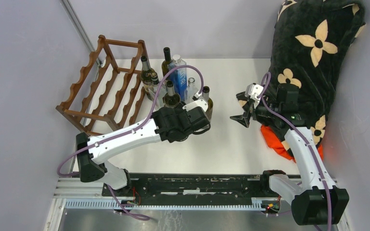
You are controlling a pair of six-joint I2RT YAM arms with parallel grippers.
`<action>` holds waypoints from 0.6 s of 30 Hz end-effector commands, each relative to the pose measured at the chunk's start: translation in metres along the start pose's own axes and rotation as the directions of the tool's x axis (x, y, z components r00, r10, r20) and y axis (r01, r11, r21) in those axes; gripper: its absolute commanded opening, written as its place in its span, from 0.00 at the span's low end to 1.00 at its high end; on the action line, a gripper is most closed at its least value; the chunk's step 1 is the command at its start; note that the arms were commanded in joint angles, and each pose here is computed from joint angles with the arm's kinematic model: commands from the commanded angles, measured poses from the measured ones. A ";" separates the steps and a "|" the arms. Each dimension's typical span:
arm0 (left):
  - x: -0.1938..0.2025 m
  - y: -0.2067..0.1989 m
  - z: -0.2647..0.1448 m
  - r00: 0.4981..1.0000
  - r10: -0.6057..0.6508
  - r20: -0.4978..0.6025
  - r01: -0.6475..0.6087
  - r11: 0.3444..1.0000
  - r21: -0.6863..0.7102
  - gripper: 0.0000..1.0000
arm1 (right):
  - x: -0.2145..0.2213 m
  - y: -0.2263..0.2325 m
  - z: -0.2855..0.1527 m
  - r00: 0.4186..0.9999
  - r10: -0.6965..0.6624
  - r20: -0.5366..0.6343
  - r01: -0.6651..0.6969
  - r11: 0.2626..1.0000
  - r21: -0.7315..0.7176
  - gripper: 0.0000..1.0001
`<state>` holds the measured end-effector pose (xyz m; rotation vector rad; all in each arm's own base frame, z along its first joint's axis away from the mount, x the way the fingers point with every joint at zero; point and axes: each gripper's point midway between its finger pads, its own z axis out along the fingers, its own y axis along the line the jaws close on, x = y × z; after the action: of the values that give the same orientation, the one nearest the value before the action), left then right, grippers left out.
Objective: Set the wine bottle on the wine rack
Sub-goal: Pick up the wine bottle from the center of the board.
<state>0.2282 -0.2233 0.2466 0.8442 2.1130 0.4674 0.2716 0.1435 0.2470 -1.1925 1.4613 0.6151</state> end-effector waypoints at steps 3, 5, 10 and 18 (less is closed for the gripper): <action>-0.001 0.037 -0.002 0.983 0.157 0.091 -0.144 0.981 -0.133 0.02 | -0.013 -0.008 0.000 0.998 -0.050 0.023 0.050 0.999 0.010 0.98; 0.005 0.037 0.002 0.977 0.200 0.074 -0.187 0.971 -0.146 0.02 | -0.011 -0.006 0.000 0.999 -0.046 0.022 0.046 0.999 0.007 0.98; 0.017 0.035 0.016 0.972 0.233 0.033 -0.225 0.960 -0.166 0.02 | -0.010 -0.006 0.001 0.999 -0.043 0.024 0.043 0.999 0.004 0.98; 0.026 0.045 0.040 0.971 0.238 -0.020 -0.237 0.950 -0.203 0.02 | -0.010 -0.005 0.000 0.999 -0.045 0.023 0.045 0.999 0.005 0.98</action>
<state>0.2472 -0.1794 0.2110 1.0271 2.0089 0.7067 0.2727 0.1434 0.2450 -1.1918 1.4678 0.6189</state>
